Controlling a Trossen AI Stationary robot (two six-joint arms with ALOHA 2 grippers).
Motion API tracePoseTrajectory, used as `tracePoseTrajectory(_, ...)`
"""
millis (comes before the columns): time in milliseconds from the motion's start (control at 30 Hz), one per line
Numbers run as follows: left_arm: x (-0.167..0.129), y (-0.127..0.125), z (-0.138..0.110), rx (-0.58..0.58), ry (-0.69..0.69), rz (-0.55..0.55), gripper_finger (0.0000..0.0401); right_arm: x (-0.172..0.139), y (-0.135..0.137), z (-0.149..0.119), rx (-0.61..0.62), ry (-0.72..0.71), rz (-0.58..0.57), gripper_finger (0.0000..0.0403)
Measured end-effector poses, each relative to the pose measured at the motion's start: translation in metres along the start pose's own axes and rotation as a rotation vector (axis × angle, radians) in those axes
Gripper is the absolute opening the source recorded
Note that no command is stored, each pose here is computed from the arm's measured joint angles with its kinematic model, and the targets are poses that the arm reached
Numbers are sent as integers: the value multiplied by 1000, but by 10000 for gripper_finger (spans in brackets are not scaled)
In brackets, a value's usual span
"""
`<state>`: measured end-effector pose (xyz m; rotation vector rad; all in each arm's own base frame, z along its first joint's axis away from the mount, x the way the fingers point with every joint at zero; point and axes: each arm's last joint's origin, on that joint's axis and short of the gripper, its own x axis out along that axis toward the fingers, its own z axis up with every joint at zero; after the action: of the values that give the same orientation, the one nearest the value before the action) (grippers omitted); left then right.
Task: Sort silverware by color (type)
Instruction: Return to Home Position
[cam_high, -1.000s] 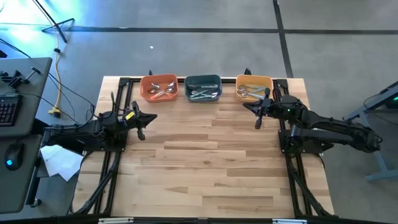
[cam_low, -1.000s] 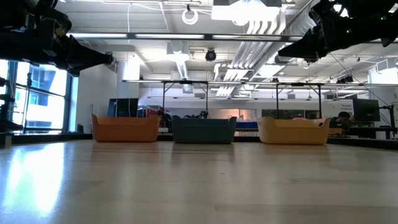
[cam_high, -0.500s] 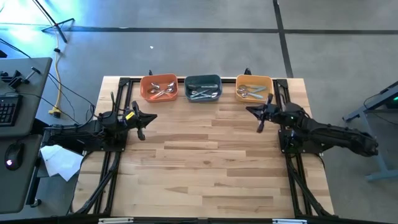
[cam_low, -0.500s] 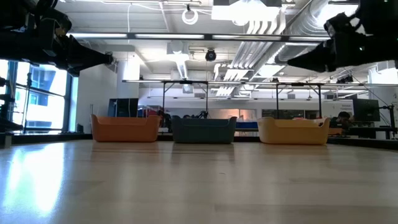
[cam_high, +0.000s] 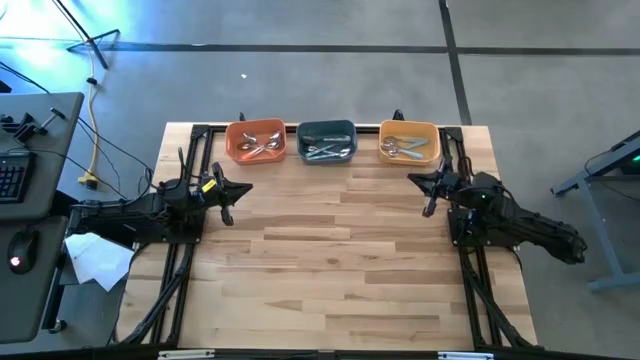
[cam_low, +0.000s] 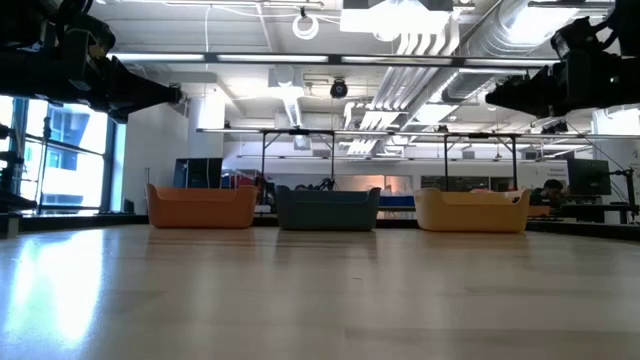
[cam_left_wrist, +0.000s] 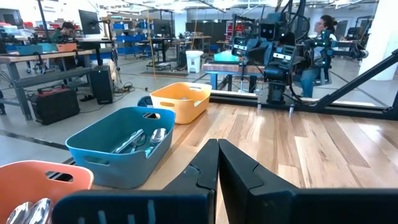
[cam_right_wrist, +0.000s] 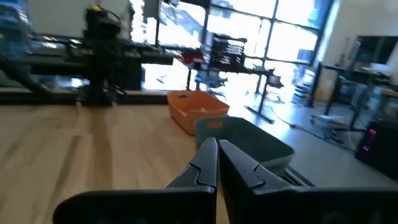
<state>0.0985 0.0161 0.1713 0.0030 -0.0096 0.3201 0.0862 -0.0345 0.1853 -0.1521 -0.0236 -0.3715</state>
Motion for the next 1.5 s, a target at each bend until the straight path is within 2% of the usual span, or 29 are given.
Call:
tracePoseTrajectory(100, 0, 0, 0, 1, 4, 1, 3, 0, -1, -3, 5, 24, -35, 0)
tracePoseTrajectory(267, 0, 0, 0, 2, 7, 3, 3, 4, 1, -10, 7, -41, -31, 0)
tracePoseTrajectory(500, 0, 0, 0, 1, 6, 4, 3, 4, -2, -18, 55, 42, -97, 0)
tracePoseTrajectory(933, 0, 0, 0, 1, 6, 4, 3, 5, -2, -19, 58, 53, -94, 0)
tracePoseTrajectory(1100, 0, 0, 0, 1, 6, 4, 3, 5, -2, -19, 165, 48, -97, 0)
tracePoseTrajectory(1500, 0, 0, 0, 1, 6, 4, 3, 5, -2, -19, 166, 49, -97, 0)
